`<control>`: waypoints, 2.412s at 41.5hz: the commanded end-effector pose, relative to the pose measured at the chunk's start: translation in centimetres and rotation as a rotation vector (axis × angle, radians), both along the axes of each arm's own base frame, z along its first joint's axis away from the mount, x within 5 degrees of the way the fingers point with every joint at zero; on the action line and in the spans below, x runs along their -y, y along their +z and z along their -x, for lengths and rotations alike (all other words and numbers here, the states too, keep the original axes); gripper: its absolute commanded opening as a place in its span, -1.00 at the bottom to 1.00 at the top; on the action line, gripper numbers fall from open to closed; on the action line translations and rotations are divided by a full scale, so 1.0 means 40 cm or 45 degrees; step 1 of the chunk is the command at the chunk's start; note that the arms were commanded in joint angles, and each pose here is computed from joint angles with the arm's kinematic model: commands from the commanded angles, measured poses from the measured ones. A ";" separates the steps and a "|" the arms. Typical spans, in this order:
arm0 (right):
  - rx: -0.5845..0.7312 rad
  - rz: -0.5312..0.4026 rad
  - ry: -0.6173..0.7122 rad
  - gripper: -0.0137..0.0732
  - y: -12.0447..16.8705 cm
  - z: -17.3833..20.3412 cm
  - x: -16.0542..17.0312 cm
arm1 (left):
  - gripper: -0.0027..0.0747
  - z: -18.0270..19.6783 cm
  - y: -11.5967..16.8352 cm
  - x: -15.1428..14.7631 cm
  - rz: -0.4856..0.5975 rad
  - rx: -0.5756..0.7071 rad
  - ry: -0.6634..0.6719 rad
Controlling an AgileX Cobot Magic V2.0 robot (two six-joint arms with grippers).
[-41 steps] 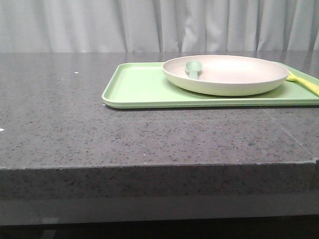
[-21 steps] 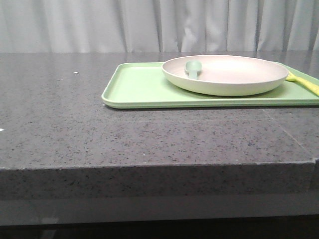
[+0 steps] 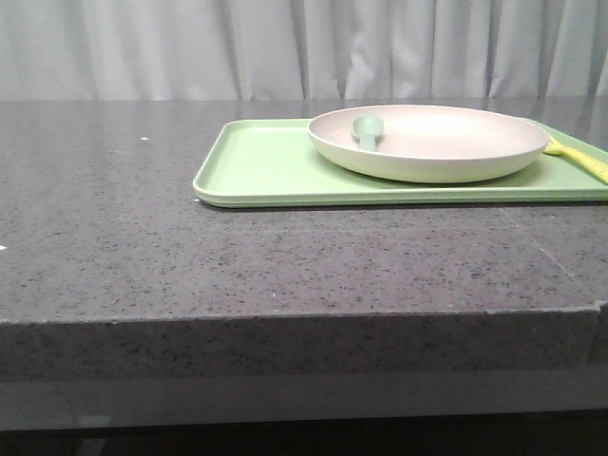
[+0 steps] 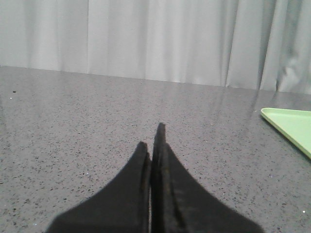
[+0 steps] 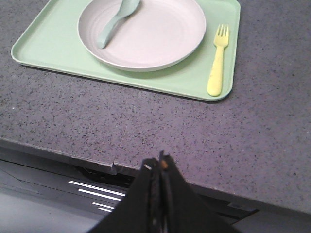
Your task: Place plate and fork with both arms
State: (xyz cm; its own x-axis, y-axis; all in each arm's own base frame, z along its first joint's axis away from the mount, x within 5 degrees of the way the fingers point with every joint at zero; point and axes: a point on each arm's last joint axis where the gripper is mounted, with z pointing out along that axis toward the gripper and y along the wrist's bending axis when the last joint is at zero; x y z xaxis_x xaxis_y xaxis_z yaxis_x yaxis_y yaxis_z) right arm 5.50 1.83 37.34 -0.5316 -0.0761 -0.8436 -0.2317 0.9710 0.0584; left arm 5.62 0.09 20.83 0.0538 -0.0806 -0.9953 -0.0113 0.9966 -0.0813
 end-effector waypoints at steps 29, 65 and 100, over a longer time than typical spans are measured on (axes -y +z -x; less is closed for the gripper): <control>0.094 -0.023 -0.002 -0.84 0.025 -0.006 -0.002 | -0.98 0.007 0.019 0.005 -0.014 0.134 -0.049; 0.367 0.022 -0.124 -0.84 -0.047 0.008 0.022 | -0.98 0.007 0.019 0.005 -0.014 0.132 -0.049; 0.899 -0.017 -0.263 -0.84 -0.407 0.002 0.041 | -0.98 0.006 0.019 0.005 -0.014 0.129 -0.049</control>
State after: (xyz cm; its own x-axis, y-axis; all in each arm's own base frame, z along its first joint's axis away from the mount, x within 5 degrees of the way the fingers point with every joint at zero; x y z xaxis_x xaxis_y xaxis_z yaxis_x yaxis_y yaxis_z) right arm 5.68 0.22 20.05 0.0238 -0.0131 -0.9996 -0.0364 0.9992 -0.0139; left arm 5.62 -0.09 20.83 0.0516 -0.0615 -0.9968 0.0196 0.9980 -0.0606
